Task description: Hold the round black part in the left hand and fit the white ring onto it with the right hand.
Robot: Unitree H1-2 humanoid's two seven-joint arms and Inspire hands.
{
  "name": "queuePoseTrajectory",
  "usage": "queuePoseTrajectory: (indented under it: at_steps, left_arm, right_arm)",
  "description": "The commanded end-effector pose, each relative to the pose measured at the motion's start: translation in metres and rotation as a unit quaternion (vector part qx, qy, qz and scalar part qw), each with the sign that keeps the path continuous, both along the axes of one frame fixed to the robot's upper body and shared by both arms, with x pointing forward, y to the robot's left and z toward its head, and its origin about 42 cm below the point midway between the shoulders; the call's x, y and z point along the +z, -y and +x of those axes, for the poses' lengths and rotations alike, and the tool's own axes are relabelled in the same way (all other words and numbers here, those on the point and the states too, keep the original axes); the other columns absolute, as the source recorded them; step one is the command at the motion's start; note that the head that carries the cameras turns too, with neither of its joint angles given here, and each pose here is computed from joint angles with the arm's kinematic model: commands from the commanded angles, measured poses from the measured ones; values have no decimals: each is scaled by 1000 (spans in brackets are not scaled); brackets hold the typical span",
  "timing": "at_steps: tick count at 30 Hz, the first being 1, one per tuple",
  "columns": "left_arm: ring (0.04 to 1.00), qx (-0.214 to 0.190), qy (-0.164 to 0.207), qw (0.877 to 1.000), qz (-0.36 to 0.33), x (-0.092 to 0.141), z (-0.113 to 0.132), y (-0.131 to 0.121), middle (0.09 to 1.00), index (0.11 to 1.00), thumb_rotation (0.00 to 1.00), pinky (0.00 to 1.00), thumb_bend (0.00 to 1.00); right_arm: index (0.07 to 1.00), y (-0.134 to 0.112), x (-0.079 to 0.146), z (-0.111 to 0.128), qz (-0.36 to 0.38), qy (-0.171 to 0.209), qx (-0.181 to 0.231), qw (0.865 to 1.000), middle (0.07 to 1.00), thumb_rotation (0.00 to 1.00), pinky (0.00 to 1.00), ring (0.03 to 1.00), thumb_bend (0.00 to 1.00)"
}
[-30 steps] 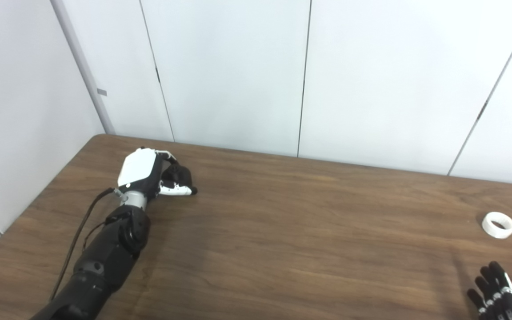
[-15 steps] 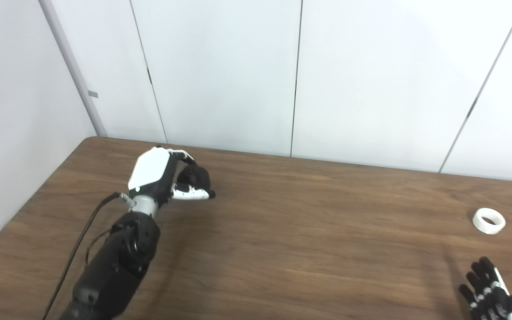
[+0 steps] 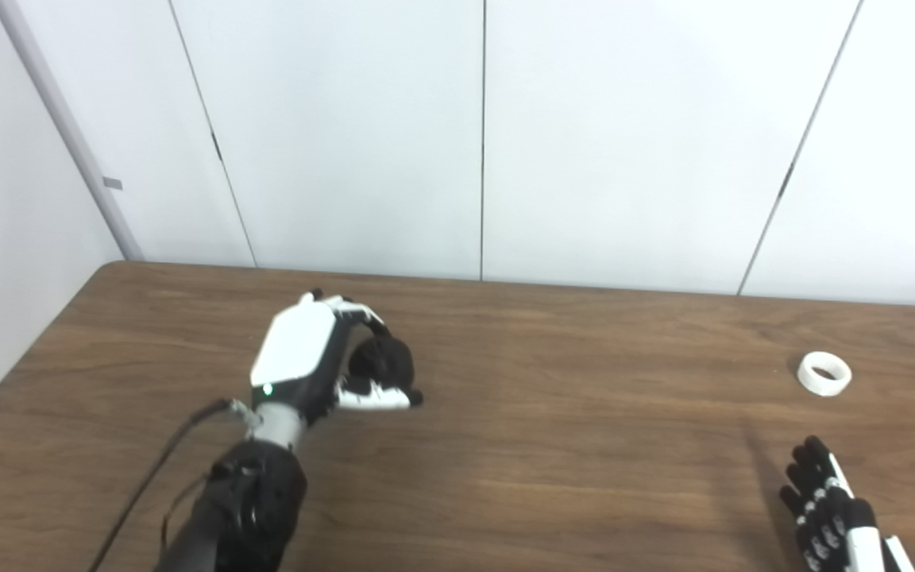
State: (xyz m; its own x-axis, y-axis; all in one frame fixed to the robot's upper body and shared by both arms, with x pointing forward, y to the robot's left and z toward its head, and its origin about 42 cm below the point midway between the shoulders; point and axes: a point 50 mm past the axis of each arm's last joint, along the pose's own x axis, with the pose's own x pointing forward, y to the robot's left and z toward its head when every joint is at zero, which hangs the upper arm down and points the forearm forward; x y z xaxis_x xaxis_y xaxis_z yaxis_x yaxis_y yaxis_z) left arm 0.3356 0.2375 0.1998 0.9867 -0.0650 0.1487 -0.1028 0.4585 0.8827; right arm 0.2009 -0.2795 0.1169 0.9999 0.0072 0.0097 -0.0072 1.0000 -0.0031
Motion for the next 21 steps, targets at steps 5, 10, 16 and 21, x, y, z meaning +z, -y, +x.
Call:
queuePoseTrajectory:
  at_steps: [5, 10, 16, 21]
  left_arm:
    - [891, -34, 50, 998, 18, 15, -7, 23, 772, 484, 48, 1000, 524]
    - [911, -58, 44, 997, 22, 7, -14, 39, 794, 485, 48, 1000, 524]
    - [909, -82, 30, 996, 22, -4, -20, 56, 798, 484, 50, 1000, 524]
    - [912, -95, 20, 995, 17, -13, -21, 65, 802, 484, 49, 1000, 524]
  right_arm:
    - [991, -11, 2, -3, -6, -26, 3, 1000, 998, 1000, 1000, 1000, 632]
    - [991, -14, 15, -1, -18, -19, 11, 1000, 999, 1000, 1000, 1000, 623]
    - [981, -14, 33, 5, -39, 0, 11, 999, 986, 1000, 988, 989, 639]
    - [979, -14, 44, 12, -54, 14, 11, 998, 984, 1000, 976, 985, 658]
